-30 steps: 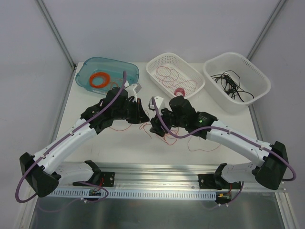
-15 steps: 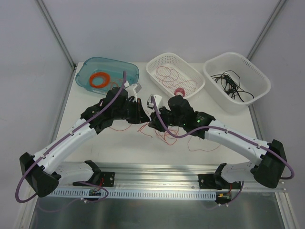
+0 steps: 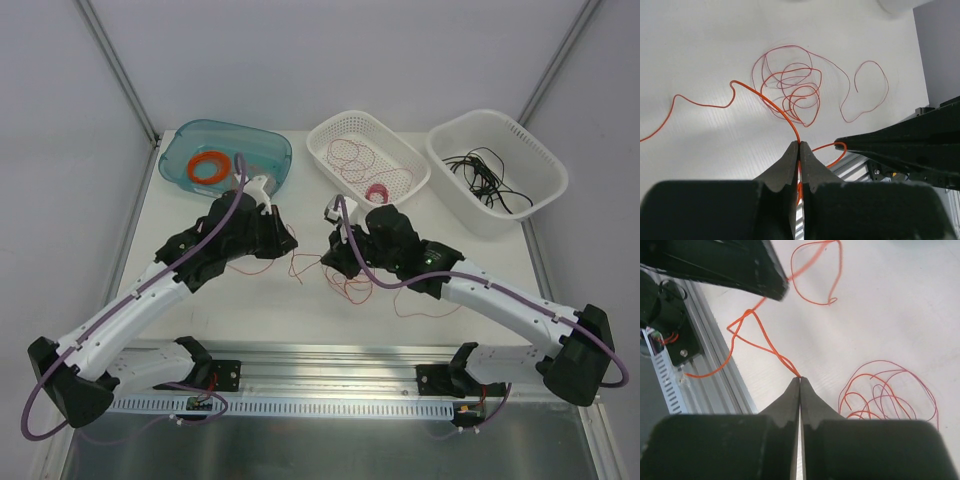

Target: Untangle the cables

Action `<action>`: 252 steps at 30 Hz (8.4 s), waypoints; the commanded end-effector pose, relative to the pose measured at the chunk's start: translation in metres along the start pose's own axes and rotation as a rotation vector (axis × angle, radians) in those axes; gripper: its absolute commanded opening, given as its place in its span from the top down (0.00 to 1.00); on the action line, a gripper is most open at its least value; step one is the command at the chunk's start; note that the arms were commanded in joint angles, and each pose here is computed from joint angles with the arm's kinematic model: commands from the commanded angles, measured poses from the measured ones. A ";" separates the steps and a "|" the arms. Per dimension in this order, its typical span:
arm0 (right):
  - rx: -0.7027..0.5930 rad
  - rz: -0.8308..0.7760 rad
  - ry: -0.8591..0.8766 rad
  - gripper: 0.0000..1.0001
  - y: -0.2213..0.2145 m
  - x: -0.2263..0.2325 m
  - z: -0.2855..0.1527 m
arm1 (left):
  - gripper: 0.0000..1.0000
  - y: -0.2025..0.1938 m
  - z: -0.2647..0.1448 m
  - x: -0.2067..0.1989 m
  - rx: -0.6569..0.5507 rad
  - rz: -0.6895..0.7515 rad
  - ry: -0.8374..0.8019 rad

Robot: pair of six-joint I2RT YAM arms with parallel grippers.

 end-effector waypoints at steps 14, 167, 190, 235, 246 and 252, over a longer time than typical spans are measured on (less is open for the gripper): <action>-0.256 0.693 -0.367 0.99 -0.009 -0.026 -0.033 | 1.00 0.003 -0.018 0.032 -0.204 -0.101 0.133; 0.120 0.423 -0.680 0.01 -0.121 -0.041 -0.097 | 1.00 0.312 0.064 0.159 -0.406 0.128 0.668; 0.173 0.395 -0.780 0.00 -0.116 -0.054 -0.108 | 0.27 0.245 0.068 0.177 -0.246 0.032 0.634; 0.381 0.657 -0.971 0.99 -0.130 -0.138 -0.074 | 0.01 0.009 -0.029 0.175 -0.200 0.049 0.403; -0.073 0.289 -0.922 0.99 0.087 -0.121 -0.205 | 0.01 0.008 -0.027 0.175 -0.186 0.048 0.395; -0.347 0.154 -0.794 0.99 0.169 -0.100 -0.241 | 0.01 0.008 -0.026 0.176 -0.182 0.045 0.396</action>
Point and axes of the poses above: each gripper's point midway between its finger pads, its own z axis out along the fingers, its own x axis along the line the jaws close on, y = z × x, the point moved 5 cm from there along -z, back along the fingers, and after that the axes turned 6 degrees about -z, right-handed, at the moved point
